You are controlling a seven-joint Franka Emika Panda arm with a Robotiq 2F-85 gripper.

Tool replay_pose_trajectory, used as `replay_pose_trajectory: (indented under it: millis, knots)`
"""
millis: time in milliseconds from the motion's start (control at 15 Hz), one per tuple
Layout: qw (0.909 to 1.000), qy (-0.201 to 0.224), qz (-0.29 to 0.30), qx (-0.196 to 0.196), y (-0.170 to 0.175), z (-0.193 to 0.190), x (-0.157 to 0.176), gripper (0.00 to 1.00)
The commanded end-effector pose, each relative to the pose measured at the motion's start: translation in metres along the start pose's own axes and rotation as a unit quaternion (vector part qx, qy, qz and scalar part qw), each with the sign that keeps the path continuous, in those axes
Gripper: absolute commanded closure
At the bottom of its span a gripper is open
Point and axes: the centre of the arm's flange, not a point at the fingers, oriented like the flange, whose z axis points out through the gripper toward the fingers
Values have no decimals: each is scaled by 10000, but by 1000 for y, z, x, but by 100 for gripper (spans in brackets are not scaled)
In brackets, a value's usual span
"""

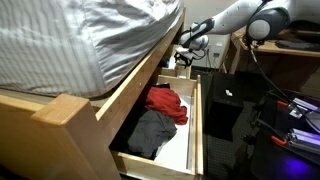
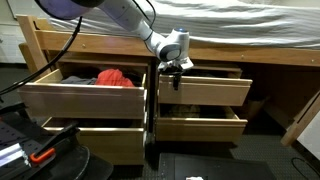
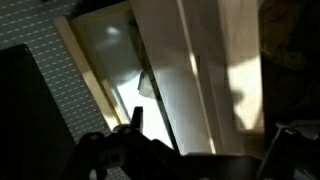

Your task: Open the top right drawer, pick up the orange cloth from the top left drawer and put it in the top right drawer.

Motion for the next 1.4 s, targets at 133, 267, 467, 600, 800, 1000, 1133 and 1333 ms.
replay_pose_trajectory:
  millis: [133,267,467,600,800,1000,1133,1333]
  knots:
    - [9931,490,417,-984,23,-43,10,0]
    - [9864,837,514,-1318,23,-69,18,0]
    - [9737,1062,547,-1938,23,-113,28,0]
    - [9655,1050,539,-2322,29,-131,29,0]
    - [9636,979,604,-2412,37,-147,32,0]
    - [9689,1084,597,-2142,15,-136,43,0]
    - [9726,1105,556,-1971,13,-144,42,0]
    - [9731,1104,560,-1944,14,-147,40,0]
